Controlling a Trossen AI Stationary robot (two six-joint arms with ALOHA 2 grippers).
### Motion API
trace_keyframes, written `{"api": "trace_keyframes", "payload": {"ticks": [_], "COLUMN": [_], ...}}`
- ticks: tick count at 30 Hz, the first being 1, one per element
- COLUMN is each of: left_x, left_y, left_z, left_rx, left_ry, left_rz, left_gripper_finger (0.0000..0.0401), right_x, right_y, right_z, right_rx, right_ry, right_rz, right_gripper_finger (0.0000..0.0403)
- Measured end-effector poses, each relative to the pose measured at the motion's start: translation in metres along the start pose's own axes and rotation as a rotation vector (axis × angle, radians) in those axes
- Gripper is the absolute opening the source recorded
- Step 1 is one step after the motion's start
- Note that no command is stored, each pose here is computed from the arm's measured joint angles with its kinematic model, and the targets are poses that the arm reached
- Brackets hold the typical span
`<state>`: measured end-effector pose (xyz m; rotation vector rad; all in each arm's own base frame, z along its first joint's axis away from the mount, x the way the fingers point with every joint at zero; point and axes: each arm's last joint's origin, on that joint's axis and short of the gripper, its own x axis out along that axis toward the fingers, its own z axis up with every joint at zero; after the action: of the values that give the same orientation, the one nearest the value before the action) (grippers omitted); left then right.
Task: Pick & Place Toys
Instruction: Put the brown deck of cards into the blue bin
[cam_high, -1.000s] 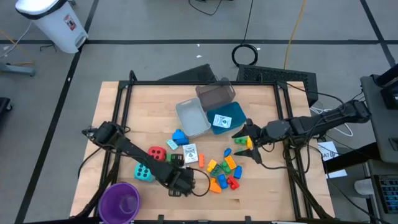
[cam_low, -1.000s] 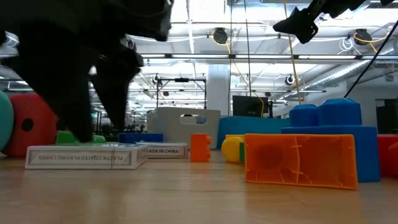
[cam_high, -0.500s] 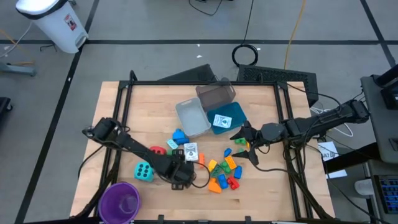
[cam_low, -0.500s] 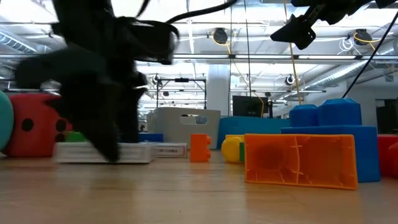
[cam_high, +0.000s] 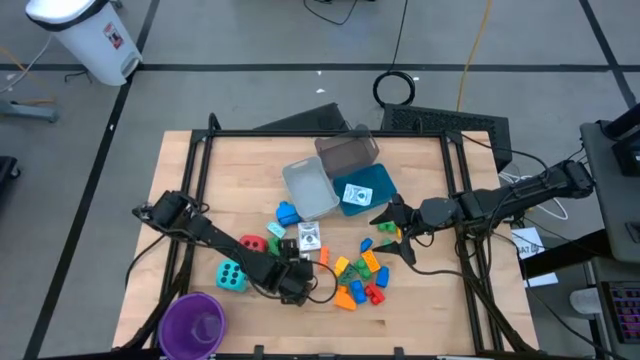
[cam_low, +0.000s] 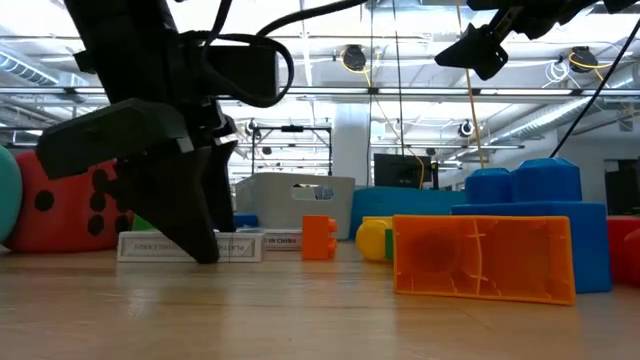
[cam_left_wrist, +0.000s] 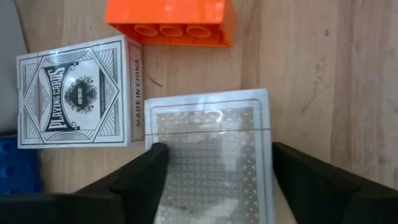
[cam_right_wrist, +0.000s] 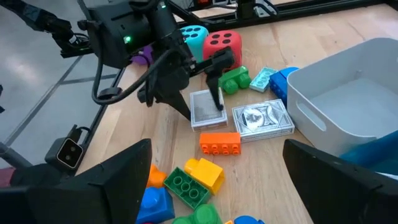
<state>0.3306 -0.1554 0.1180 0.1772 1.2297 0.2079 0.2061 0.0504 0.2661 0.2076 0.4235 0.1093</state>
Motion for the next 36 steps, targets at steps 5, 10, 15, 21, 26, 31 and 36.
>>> {"api": "trace_keyframes", "payload": {"ticks": [5,10,15,21,26,31,36], "left_x": [0.000,-0.001,-0.001,-0.015,-0.040,-0.061,-0.072], "left_y": [-0.003,-0.005,-0.006,-0.007,-0.009,-0.011,-0.010], "left_z": [-0.001,0.001,0.003,0.014,0.031,0.049,0.058], "left_rx": [-0.029,-0.081,-0.114,-0.115,-0.074,-0.040,-0.031], "left_ry": [-0.019,-0.034,-0.041,-0.044,-0.042,-0.117,-0.153], "left_rz": [0.018,-0.015,-0.029,-0.043,-0.050,-0.049,-0.040], "left_gripper_finger": [0.0145,0.0019,0.0005,0.0002,0.0001,0.0001,0.0000], "right_x": [0.000,0.000,0.000,0.000,0.000,0.000,0.000], "right_y": [0.000,0.000,0.000,0.000,0.000,0.000,0.000], "right_z": [0.000,0.000,0.000,0.000,0.000,0.000,0.000], "right_rx": [-0.002,-0.002,-0.003,-0.003,-0.003,-0.003,-0.003], "right_ry": [0.000,0.000,0.000,0.000,0.000,0.000,0.000], "right_rz": [0.000,0.000,0.000,0.000,-0.001,0.000,0.000], "right_gripper_finger": [0.0334,0.0334,0.0334,0.0334,0.0334,0.0334,0.0334]}}
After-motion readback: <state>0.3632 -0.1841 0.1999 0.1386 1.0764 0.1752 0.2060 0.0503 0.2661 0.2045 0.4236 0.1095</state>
